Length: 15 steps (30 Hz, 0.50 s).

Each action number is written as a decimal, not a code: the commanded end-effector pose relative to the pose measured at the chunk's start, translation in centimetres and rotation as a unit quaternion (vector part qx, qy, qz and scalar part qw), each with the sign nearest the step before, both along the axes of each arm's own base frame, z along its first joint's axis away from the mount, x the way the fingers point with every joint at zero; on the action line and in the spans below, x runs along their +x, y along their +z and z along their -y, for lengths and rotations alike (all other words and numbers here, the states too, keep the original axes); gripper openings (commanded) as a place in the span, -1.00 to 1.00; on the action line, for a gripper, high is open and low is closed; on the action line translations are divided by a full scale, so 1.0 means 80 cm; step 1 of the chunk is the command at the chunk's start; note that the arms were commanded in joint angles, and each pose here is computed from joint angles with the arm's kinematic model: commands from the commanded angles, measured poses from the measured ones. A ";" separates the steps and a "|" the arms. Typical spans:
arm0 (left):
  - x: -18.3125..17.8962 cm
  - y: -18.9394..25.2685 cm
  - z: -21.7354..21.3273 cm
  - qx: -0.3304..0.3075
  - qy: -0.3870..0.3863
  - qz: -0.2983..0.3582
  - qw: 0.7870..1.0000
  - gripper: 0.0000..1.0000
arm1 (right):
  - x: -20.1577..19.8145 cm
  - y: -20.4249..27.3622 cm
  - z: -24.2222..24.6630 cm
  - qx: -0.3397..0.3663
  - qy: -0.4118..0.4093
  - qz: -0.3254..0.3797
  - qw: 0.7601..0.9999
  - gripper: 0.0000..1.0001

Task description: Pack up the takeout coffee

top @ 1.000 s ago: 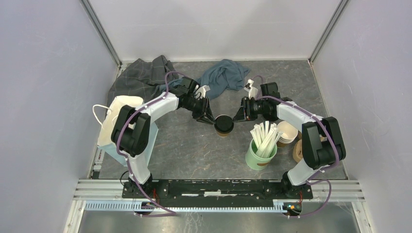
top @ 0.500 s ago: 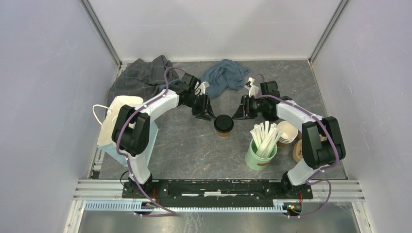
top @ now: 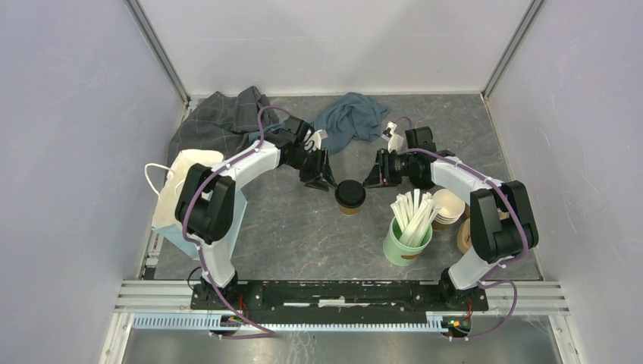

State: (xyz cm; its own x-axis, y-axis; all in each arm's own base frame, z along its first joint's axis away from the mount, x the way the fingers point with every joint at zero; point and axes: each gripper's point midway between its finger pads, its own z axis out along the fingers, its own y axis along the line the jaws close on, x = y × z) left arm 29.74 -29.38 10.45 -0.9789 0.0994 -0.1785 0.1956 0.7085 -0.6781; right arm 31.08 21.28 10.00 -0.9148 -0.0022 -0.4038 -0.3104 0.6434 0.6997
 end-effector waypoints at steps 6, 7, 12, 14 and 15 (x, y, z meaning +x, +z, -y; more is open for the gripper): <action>0.003 0.045 0.005 -0.021 -0.019 0.047 0.999 0.07 | 0.014 0.035 -0.005 0.010 0.005 0.038 0.999 -0.12; 0.003 0.046 0.004 -0.020 -0.018 0.048 0.998 0.09 | 0.013 0.036 -0.004 0.010 0.004 0.039 0.999 -0.12; -0.009 0.036 0.002 -0.020 -0.027 0.031 0.999 0.02 | 0.002 0.030 -0.001 0.005 0.011 0.034 0.999 -0.11; -0.015 0.029 0.001 -0.020 -0.032 0.022 0.999 -0.06 | -0.002 0.025 0.000 0.004 0.012 0.030 0.999 -0.12; -0.017 0.029 0.002 -0.021 -0.034 0.019 0.999 -0.07 | -0.002 0.024 0.001 0.004 0.012 0.030 0.999 -0.12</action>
